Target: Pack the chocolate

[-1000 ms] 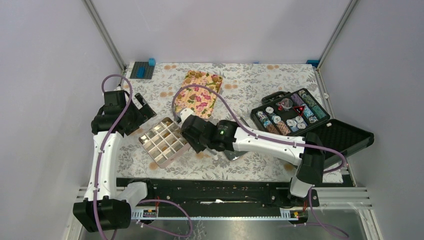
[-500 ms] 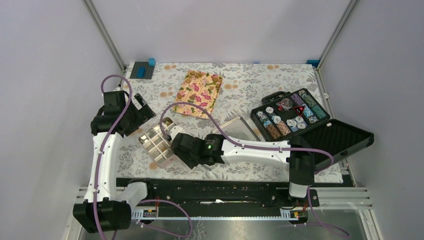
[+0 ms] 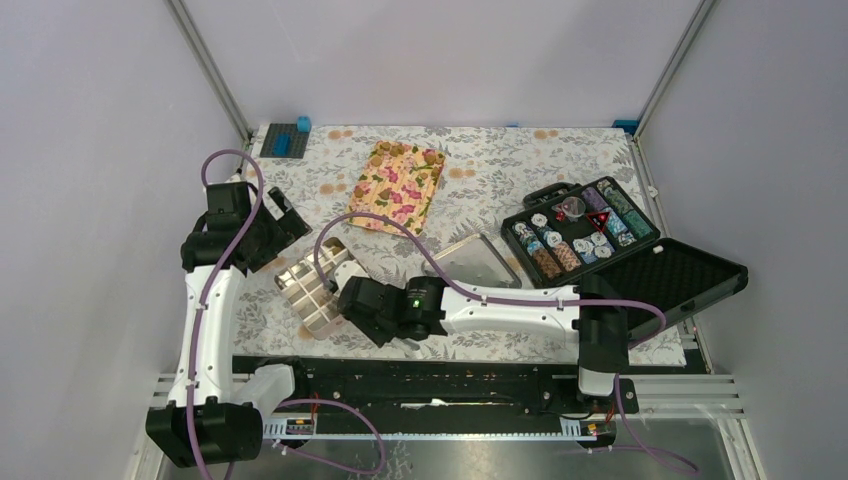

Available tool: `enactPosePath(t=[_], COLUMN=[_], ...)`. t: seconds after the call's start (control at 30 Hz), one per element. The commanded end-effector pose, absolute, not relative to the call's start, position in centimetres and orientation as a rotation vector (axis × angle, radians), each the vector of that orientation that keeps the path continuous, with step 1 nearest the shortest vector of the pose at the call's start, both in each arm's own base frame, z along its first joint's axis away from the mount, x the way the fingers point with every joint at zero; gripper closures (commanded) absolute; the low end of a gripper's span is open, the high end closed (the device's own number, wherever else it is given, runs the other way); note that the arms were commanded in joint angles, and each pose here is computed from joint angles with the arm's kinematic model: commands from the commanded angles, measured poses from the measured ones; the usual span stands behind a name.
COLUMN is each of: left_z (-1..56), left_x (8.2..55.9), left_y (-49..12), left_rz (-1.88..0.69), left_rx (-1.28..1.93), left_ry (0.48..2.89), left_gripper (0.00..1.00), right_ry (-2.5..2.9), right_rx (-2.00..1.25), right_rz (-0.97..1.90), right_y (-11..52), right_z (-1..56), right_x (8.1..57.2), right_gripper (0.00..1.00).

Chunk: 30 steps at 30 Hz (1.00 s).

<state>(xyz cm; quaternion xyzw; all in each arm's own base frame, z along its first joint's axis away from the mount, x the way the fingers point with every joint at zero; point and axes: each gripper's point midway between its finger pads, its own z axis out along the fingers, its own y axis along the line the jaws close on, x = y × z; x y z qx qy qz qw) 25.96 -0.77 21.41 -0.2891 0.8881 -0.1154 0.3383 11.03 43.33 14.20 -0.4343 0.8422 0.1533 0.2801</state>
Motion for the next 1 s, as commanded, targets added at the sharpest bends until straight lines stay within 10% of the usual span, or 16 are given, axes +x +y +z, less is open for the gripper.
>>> enactPosePath(t=[0.0,0.43,0.67,0.97], left_z=[23.3,23.7,23.9,23.3], left_x=[26.3,26.0,26.1,26.2], left_y=[-0.6,-0.7,-0.7,-0.8], left_rz=[-0.316,-0.319,-0.32,-0.331], left_rx=[-0.734,-0.729,-0.73,-0.746], left_ry=[2.239,2.234,2.23,2.241], left_gripper=[0.01,0.01,0.01,0.01], right_ry=[2.211,2.178,2.125,2.052], right_rx=[-1.129,-1.105,-1.028,-0.829], right_rz=[0.509,0.462,0.466,0.245], right_y=[44.8,45.3,44.4,39.0], right_z=[16.9,17.4,19.8,21.5], right_x=[10.0,11.1,11.9,16.8], right_gripper=[0.79,0.64,0.85,0.86])
